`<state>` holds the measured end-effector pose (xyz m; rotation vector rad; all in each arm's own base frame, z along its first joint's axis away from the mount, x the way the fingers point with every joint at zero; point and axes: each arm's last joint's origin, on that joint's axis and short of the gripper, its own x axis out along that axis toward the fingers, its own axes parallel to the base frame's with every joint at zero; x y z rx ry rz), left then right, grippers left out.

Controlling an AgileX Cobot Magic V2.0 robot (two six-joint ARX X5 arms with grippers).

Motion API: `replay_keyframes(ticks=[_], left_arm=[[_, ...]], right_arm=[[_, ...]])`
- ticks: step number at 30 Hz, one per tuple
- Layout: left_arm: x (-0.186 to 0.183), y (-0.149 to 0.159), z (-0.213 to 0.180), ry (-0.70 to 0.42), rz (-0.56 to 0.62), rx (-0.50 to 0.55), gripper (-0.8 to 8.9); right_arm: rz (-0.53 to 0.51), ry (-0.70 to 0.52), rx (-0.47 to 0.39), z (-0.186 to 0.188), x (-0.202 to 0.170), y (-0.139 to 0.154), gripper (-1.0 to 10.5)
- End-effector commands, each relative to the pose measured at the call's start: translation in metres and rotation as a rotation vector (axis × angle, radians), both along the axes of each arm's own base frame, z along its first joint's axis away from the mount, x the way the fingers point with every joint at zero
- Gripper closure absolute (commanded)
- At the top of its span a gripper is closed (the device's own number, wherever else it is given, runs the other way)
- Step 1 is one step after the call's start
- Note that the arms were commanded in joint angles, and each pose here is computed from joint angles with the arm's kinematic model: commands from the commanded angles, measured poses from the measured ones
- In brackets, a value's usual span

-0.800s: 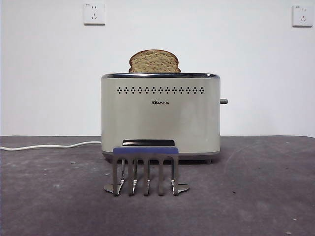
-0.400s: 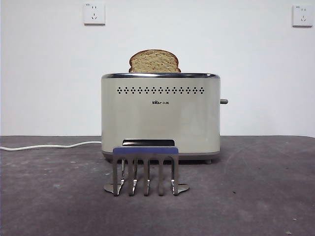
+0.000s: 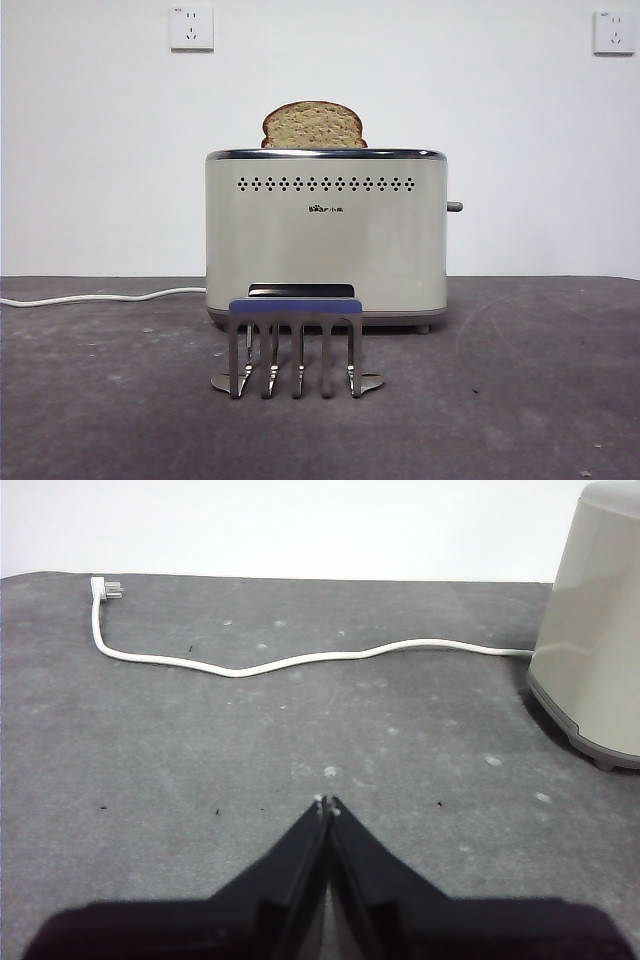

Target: Pick up a slice of bread from the rack,put the bread on the toaster,press the button

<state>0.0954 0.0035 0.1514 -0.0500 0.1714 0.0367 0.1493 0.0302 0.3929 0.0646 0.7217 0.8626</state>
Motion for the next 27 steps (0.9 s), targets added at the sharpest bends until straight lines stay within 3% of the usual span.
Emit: replay_keyframes(ticks=[1, 7, 11, 13, 18, 20, 27], left_arm=[[0.000, 0.000, -0.005, 0.011, 0.007, -0.010, 8.17], [0.000, 0.000, -0.005, 0.011, 0.007, -0.010, 8.17], [0.001, 0.000, -0.005, 0.011, 0.007, -0.010, 8.17], [0.001, 0.000, -0.005, 0.011, 0.007, -0.010, 8.17], [0.001, 0.000, -0.005, 0.011, 0.007, -0.010, 8.17], [0.001, 0.000, -0.005, 0.011, 0.007, -0.010, 8.17], [0.001, 0.000, -0.005, 0.010, 0.007, -0.010, 8.17]], right_arm=[[0.012, -0.085, -0.023, 0.003, -0.006, -0.004, 9.5], [-0.040, -0.381, 0.009, 0.010, -0.027, -0.008, 9.5], [-0.057, -0.558, 0.019, -0.008, -0.039, -0.009, 9.5], [-0.130, -0.616, 0.024, -0.021, -0.042, -0.010, 9.5], [-0.465, -0.653, 0.044, -0.063, -0.045, -0.017, 9.5], [-0.546, -0.661, 0.044, -0.080, -0.048, -0.019, 9.5], [-0.653, -0.665, 0.008, -0.140, -0.055, -0.022, 9.5]])
